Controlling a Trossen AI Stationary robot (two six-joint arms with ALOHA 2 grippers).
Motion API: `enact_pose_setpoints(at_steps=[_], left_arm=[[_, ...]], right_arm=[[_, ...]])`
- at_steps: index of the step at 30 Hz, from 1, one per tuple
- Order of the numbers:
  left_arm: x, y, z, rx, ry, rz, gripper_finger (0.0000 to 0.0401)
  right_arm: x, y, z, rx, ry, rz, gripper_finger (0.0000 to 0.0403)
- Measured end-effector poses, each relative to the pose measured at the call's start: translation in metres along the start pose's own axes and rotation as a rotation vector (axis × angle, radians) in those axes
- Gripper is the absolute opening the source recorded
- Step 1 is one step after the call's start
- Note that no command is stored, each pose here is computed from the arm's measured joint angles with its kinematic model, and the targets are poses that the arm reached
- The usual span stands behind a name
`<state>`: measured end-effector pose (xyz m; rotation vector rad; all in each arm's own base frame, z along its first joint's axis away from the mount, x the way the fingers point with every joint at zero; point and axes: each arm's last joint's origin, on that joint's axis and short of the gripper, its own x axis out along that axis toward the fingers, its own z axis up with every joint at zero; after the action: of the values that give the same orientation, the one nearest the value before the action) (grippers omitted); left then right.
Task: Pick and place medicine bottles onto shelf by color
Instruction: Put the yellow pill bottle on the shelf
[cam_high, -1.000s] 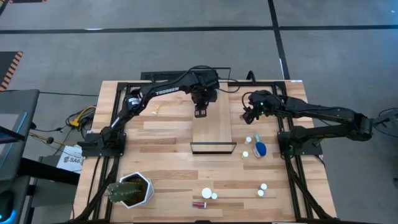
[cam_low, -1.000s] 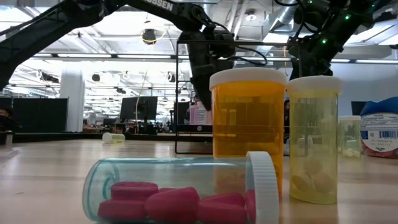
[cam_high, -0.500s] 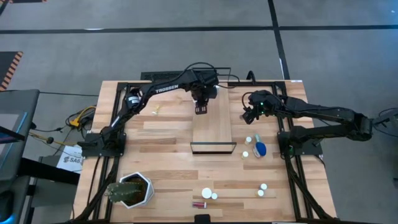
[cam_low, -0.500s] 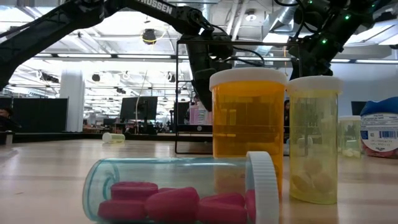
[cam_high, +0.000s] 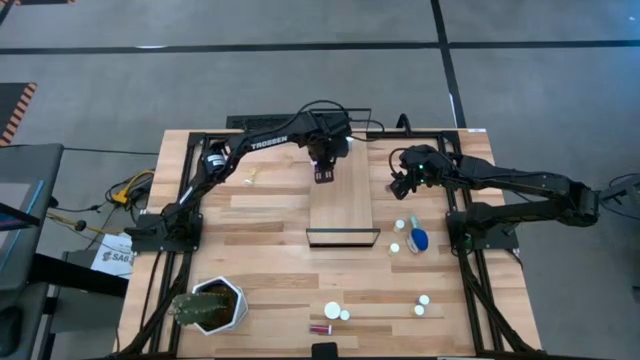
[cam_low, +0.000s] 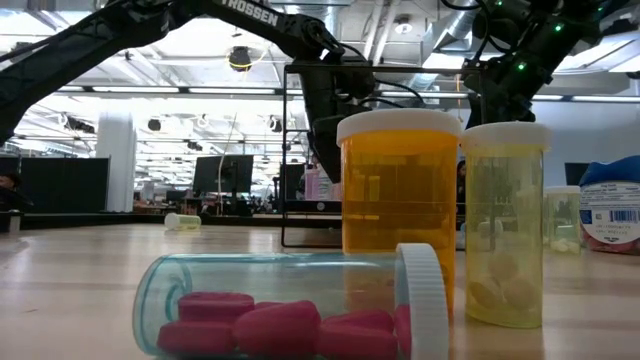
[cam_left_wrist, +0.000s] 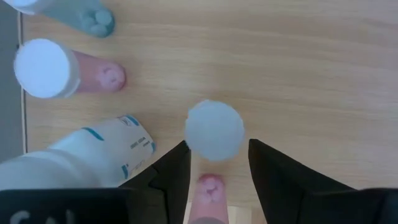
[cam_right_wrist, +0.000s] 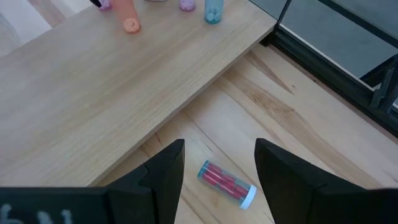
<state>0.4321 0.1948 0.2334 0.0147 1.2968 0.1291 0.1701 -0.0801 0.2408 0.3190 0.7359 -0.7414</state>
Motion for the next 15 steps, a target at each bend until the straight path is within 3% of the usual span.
enact_pose_setpoints(at_steps=[9,15], left_arm=[[-0.001,0.0,0.0,-0.044,0.0,0.0,0.0149],[-0.018,0.0,-0.002,-0.055,0.005,0.012,0.0149]], right_arm=[[0.0,0.0,0.0,0.0,0.0,0.0,0.0216],[0.0,0.0,0.0,0.0,0.001,0.0,0.0216]])
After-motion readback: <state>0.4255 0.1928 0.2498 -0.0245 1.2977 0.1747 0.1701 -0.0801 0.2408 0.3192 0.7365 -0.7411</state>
